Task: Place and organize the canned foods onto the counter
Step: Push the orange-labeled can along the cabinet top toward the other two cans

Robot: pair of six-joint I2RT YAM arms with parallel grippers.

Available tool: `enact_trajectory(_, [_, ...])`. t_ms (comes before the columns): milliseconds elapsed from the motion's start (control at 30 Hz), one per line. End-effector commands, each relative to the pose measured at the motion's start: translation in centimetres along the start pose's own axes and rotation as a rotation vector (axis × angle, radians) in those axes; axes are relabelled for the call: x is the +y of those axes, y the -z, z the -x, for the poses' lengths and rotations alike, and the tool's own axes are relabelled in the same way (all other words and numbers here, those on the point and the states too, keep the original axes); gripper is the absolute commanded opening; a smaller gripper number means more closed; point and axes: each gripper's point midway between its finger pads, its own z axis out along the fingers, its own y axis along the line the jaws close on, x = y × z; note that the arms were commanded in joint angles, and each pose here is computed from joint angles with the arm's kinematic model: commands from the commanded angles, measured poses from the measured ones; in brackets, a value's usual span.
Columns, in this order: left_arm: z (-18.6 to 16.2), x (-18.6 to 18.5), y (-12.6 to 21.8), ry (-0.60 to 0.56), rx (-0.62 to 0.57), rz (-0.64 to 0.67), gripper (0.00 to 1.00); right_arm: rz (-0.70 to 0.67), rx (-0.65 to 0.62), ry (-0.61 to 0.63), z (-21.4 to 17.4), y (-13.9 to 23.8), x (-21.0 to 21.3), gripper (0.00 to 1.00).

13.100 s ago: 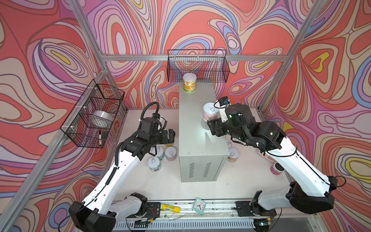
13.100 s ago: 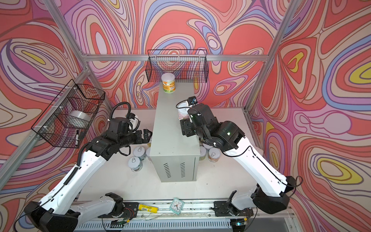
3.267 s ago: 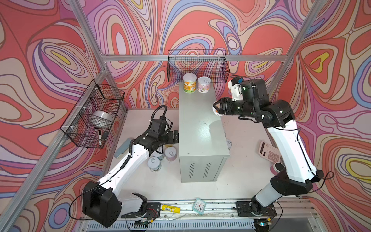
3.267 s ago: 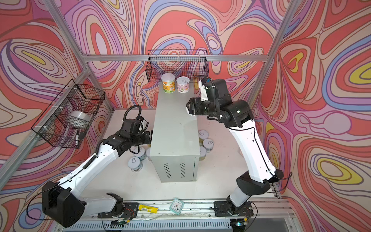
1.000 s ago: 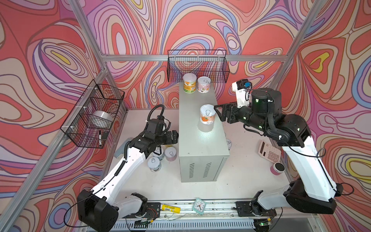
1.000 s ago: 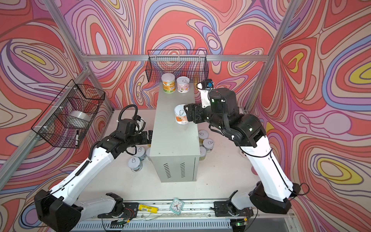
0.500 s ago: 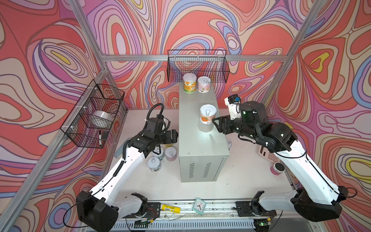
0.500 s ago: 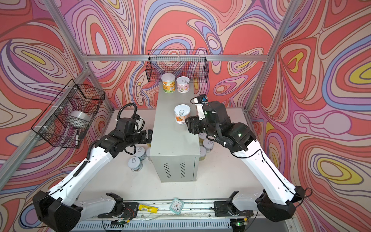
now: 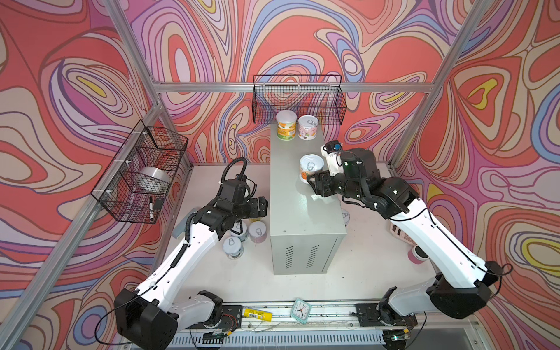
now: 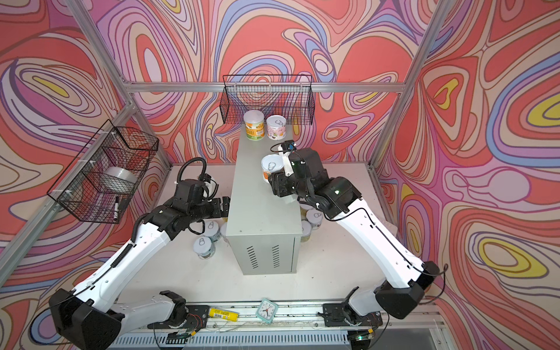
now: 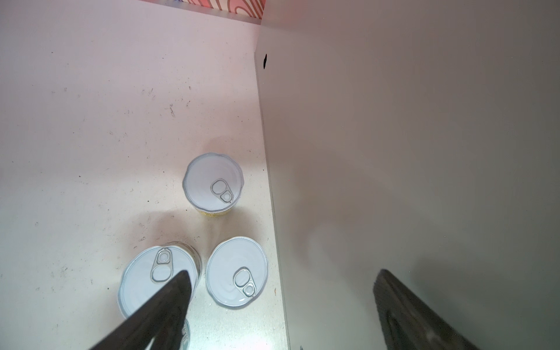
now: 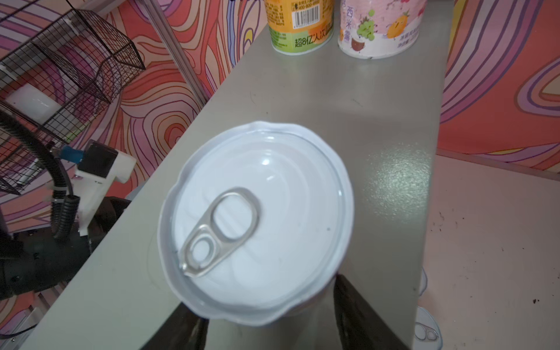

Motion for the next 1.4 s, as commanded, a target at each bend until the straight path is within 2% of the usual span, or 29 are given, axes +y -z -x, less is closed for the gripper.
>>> enact_trajectory(0, [0.2, 0.0, 0.0, 0.001, -0.02, -0.01, 0.95, 0.018, -0.054, 0.008, 2.0, -0.5, 0.8, 0.64])
enact_trajectory(367, [-0.4, -0.2, -1.0, 0.009, -0.006, -0.03, 0.94, -0.017, -0.115, -0.007, 4.7, -4.6, 0.0, 0.64])
enact_trajectory(667, [0.5, -0.1, -0.1, -0.02, -0.03, -0.013, 0.94, -0.006, -0.148, -0.056, 6.3, -7.3, -1.3, 0.63])
enact_trajectory(933, [0.7, 0.0, 0.4, -0.03, -0.04, 0.0, 0.94, 0.018, -0.173, -0.074, 7.2, -8.6, -1.0, 0.63])
enact_trajectory(1367, [0.3, 0.2, 0.2, -0.03, -0.034, 0.0, 0.94, 0.003, -0.144, -0.089, 7.0, -11.8, -1.3, 0.63])
